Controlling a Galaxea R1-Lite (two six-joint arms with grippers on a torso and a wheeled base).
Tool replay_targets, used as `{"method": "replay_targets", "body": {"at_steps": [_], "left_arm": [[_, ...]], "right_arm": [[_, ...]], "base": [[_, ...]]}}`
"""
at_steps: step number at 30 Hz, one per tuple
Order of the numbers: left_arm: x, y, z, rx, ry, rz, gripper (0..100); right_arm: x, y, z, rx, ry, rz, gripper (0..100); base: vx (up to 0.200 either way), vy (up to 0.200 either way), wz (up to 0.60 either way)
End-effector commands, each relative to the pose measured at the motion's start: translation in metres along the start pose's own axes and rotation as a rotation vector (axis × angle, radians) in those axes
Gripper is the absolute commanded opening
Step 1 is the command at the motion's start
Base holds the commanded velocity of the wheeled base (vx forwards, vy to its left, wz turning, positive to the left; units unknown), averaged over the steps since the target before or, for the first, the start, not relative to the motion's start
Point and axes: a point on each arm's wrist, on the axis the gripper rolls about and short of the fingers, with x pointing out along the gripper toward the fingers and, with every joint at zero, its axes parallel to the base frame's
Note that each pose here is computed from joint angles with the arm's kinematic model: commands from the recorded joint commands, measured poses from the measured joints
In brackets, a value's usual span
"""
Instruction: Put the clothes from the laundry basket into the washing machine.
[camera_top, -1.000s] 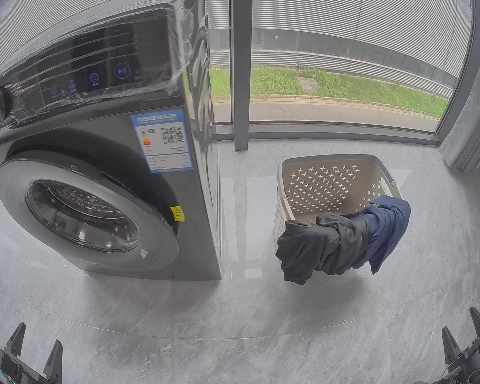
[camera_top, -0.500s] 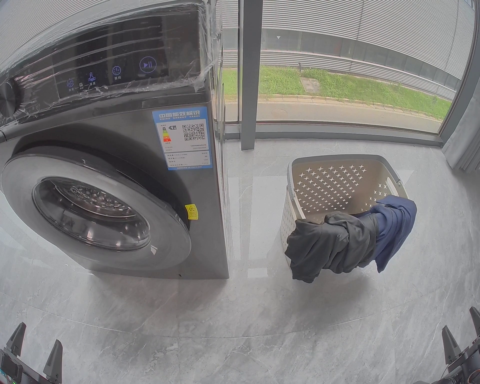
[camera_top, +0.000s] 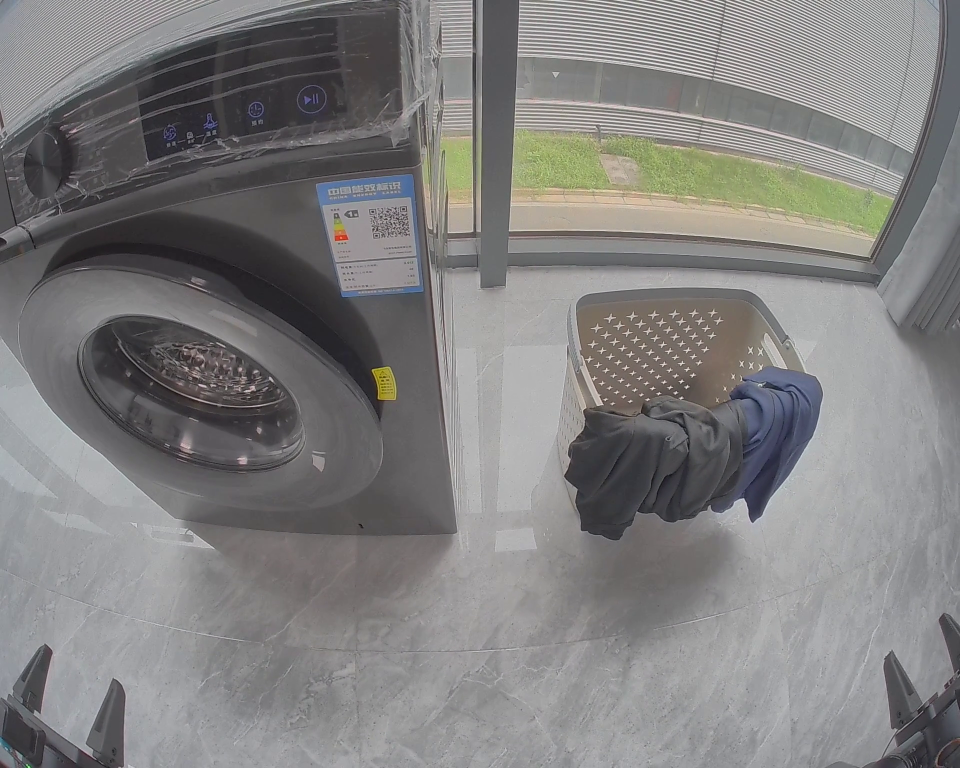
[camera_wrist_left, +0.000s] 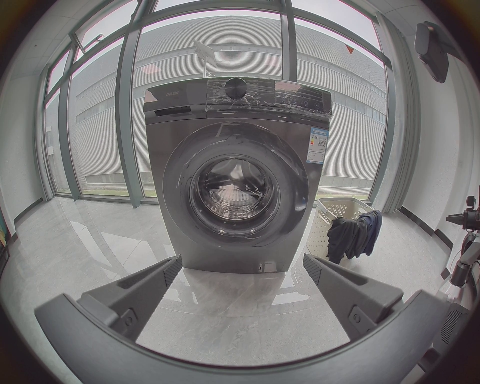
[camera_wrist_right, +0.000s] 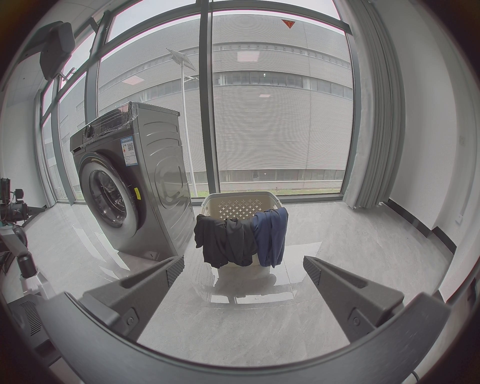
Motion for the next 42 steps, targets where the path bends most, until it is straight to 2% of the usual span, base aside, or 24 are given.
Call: {"method": "replay_targets", "body": {"at_steps": [1, 22, 40, 42], "left_arm": [[0.0003, 0.0002, -0.0052, -0.001, 0.004, 0.001, 100], [0.0003, 0.0002, -0.0052, -0.001, 0.004, 0.001, 100], [0.0003, 0.0002, -0.0053, -0.002, 0.005, 0.001, 100], [0.0003, 0.0002, -0.0052, -0.002, 0.004, 0.001, 100]], "right_arm": [[0.0001, 0.0, -0.0048, 0.0, 0.002, 0.002, 100], [0.0001, 0.0, -0.0048, 0.0, 0.002, 0.002, 100], [0.0001, 0.0, -0.0048, 0.0, 0.002, 0.002, 100], [0.0002, 0.0, -0.0048, 0.0, 0.002, 0.0, 100]], "base": [[0.0, 0.2, 0.0], [0.0, 0.2, 0.0], [0.0, 0.0, 0.0], [0.0, 0.2, 0.0]]}}
